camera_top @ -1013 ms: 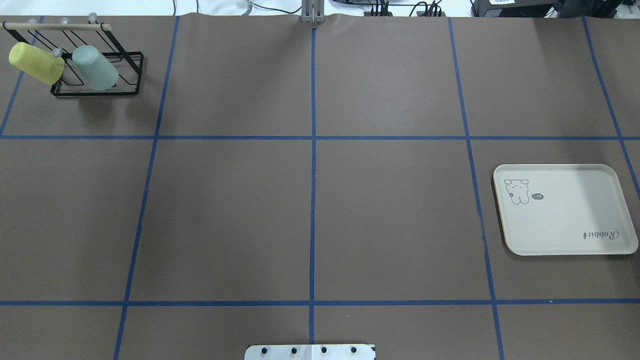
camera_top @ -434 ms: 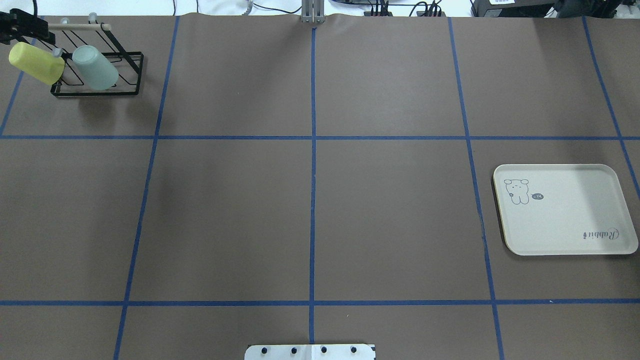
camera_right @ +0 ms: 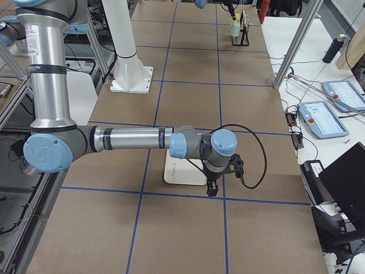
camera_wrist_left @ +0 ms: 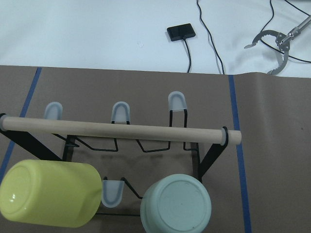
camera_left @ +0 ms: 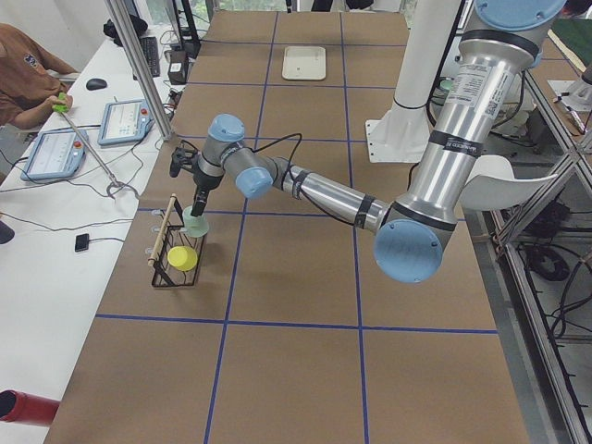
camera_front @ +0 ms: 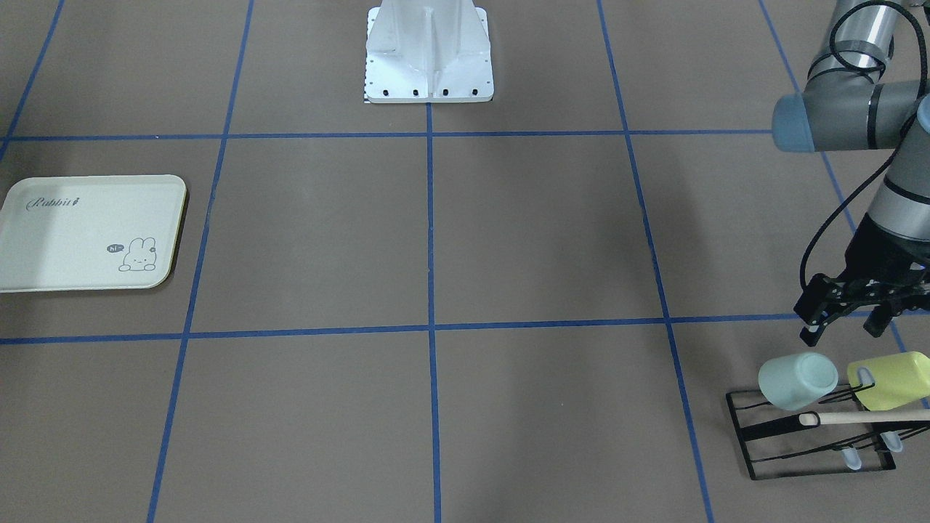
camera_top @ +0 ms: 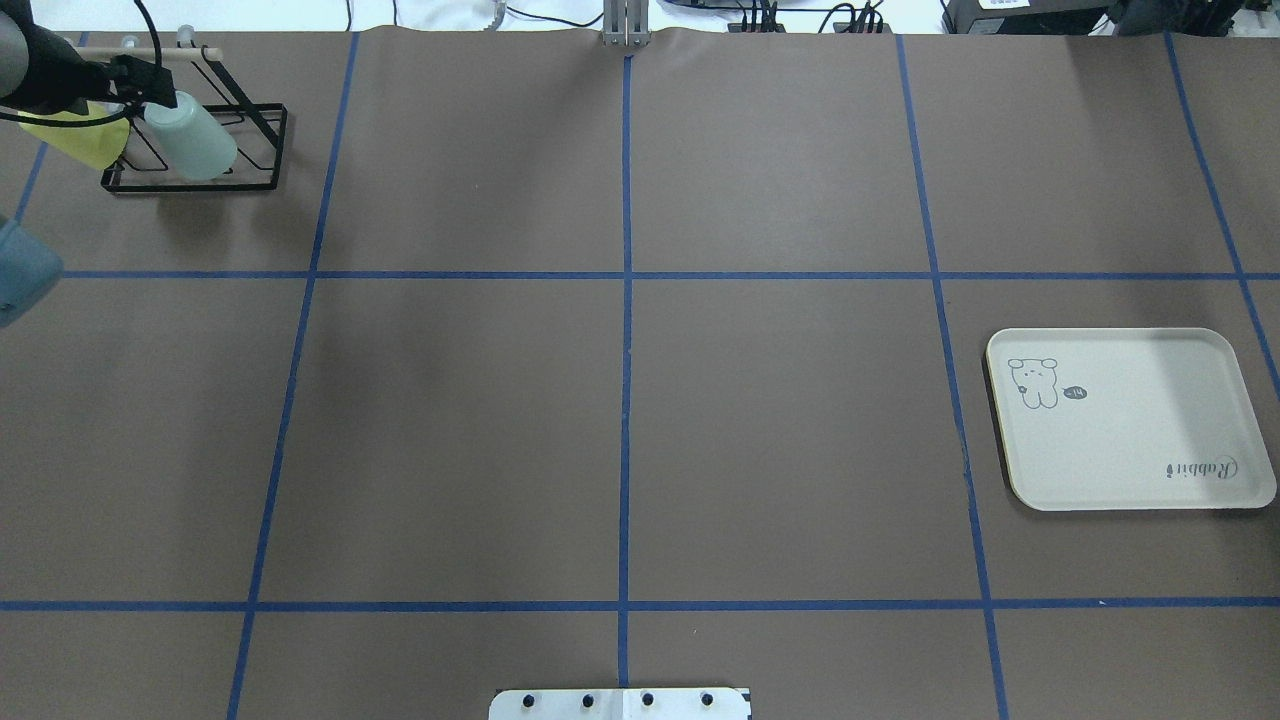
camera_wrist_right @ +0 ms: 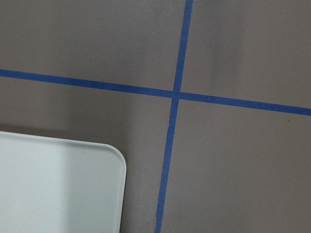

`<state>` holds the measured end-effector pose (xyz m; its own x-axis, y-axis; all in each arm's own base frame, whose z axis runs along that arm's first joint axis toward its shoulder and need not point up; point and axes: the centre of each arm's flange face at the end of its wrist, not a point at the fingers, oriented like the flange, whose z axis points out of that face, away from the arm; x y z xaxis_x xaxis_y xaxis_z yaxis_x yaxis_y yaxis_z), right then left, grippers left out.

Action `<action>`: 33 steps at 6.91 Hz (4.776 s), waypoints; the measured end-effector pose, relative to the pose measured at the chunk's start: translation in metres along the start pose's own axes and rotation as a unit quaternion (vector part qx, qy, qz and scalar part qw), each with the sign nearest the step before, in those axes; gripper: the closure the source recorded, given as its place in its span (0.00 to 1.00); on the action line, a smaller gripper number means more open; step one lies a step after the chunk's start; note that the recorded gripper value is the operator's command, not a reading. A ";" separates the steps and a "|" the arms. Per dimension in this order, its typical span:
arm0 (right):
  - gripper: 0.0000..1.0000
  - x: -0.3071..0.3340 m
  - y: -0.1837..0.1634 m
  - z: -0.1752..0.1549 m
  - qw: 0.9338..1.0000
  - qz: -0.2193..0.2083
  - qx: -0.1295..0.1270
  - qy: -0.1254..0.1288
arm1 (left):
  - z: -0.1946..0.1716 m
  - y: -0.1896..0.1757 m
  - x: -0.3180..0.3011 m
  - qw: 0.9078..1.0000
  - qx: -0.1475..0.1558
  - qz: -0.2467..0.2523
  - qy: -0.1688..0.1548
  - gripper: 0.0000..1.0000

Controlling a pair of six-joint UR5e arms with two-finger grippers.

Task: Left arm grabs green cup and hands to right arm on tray

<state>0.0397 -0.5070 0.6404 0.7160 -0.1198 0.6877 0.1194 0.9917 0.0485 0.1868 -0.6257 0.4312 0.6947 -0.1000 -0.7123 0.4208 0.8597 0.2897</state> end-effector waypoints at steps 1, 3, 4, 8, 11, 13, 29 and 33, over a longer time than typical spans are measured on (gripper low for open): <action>0.00 0.001 0.000 0.001 1.000 -0.001 0.001 0.001 | 0.010 0.006 0.004 1.000 0.012 0.002 -0.014 0.00; 0.00 0.001 -0.001 0.001 1.000 -0.002 0.002 0.001 | 0.034 0.014 0.019 0.999 0.029 0.007 -0.031 0.00; 0.00 0.001 -0.001 0.000 1.000 -0.002 0.003 0.001 | 0.047 0.017 0.026 0.999 0.034 0.004 -0.034 0.00; 0.00 0.001 0.000 0.001 1.000 -0.001 0.002 0.001 | 0.086 0.027 0.014 0.998 0.047 0.010 -0.044 0.53; 0.00 0.002 0.000 0.002 1.000 0.000 0.001 0.001 | 0.073 0.022 0.025 0.998 0.056 0.010 -0.028 0.92; 0.00 -0.006 -0.008 -0.008 1.000 -0.021 0.023 0.003 | 0.050 0.013 0.029 0.998 0.062 0.015 -0.014 0.92; 0.01 -0.510 -0.003 0.019 0.770 0.148 0.171 -0.596 | -0.218 0.127 0.365 0.799 -0.187 -0.489 0.295 0.90; 0.01 -0.541 0.008 -0.003 0.720 0.130 0.146 -0.666 | -0.250 0.131 0.387 0.716 -0.272 -0.565 0.306 0.89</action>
<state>-0.3449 -0.4339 0.2669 -0.6301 0.0307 0.7759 -0.1886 0.9633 -0.1912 0.3649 -0.4267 0.0342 -0.3668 -0.7903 -0.4908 0.1081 0.4878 -0.8663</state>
